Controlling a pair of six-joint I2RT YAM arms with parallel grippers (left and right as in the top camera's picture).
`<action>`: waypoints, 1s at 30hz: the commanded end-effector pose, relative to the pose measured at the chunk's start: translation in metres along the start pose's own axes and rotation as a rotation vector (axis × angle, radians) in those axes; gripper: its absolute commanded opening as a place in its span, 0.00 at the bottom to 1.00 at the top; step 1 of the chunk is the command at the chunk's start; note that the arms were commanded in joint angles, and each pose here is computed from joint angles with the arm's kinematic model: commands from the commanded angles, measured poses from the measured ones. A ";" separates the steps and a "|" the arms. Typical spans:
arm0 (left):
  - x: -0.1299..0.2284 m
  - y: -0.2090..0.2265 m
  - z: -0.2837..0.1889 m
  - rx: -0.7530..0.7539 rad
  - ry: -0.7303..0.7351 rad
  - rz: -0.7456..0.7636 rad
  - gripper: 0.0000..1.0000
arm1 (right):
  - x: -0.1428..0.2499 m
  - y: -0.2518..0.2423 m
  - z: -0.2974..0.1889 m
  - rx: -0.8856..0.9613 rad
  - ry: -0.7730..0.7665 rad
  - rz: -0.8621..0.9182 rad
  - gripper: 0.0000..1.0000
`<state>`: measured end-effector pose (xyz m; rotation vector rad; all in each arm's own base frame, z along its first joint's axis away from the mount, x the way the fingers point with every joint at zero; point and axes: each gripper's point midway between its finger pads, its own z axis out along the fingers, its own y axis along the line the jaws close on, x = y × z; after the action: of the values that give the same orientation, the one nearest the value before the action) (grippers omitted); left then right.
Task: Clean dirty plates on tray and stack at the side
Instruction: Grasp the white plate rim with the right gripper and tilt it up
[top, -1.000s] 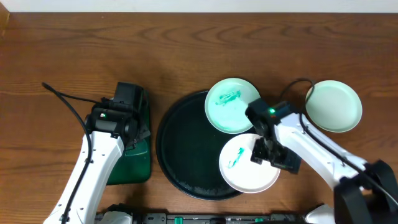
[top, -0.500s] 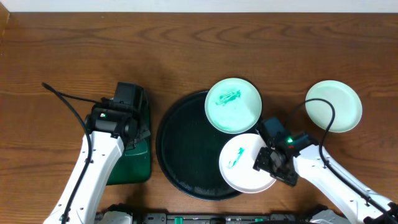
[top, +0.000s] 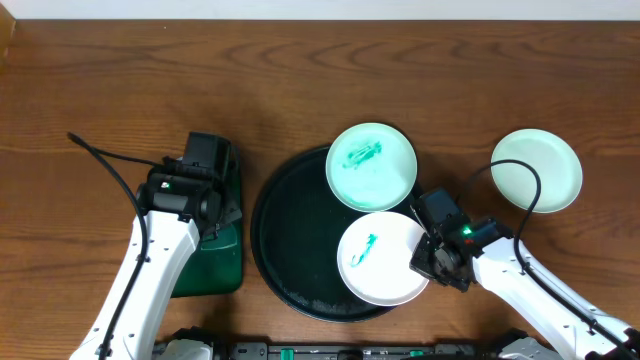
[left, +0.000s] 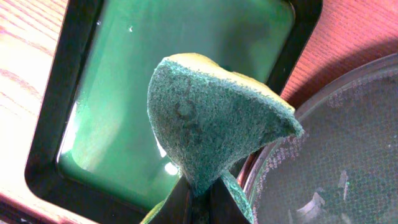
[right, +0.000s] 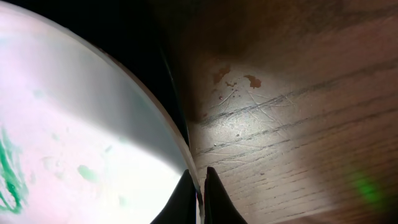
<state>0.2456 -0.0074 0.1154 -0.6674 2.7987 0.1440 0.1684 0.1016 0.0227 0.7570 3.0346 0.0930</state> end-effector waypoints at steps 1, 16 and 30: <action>0.001 0.003 0.002 -0.011 0.005 0.010 0.07 | -0.001 -0.005 0.001 0.030 -0.026 -0.052 0.01; 0.003 -0.004 0.002 0.027 0.022 0.038 0.07 | 0.031 0.027 0.002 -0.012 -0.065 -0.420 0.01; 0.033 -0.064 -0.014 0.401 0.167 0.261 0.08 | 0.000 0.083 0.011 -0.191 -0.176 -0.423 0.01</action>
<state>0.2485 -0.0551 0.1152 -0.3686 2.8975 -0.2182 0.2101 0.1793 0.0352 0.0767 2.8154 0.3055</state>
